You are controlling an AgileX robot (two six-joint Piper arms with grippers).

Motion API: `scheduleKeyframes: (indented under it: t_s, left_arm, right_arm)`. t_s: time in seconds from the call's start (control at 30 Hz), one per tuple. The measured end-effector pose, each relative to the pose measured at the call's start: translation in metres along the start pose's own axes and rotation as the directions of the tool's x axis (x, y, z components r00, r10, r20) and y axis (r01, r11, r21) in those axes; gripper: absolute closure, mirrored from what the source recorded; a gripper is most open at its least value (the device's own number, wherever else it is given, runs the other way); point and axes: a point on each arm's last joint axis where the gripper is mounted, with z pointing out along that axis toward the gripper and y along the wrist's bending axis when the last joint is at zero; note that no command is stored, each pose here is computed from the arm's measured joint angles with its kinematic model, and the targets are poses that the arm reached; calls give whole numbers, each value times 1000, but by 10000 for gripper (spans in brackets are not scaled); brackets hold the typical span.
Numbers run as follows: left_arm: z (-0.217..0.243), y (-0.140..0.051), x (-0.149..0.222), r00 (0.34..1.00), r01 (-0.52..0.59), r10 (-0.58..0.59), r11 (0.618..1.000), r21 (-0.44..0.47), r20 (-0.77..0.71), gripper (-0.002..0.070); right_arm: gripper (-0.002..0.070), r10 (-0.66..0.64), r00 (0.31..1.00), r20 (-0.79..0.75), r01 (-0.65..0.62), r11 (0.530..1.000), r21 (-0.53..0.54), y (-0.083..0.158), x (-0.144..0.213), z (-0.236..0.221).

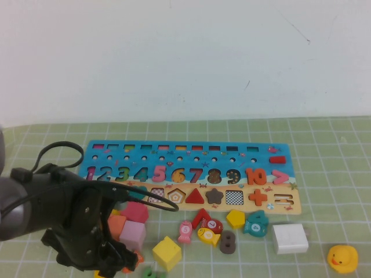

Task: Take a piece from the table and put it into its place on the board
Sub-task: Pick up the "number 6"

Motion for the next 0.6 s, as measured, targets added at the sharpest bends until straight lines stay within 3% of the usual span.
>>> scheduleKeyframes:
  t_s: [0.3, 0.6]
  left_arm:
    - [0, 0, -4, 999, -16, 16, 1000, 12, 40, 265]
    - [20, -2, -3, 999, -31, 31, 1000, 5, -25, 265]
  right_arm:
    - [678, 0, 1000, 0, 0, 1000, 0, 0, 0, 0]
    - [678, 0, 1000, 0, 0, 1000, 0, 0, 0, 0]
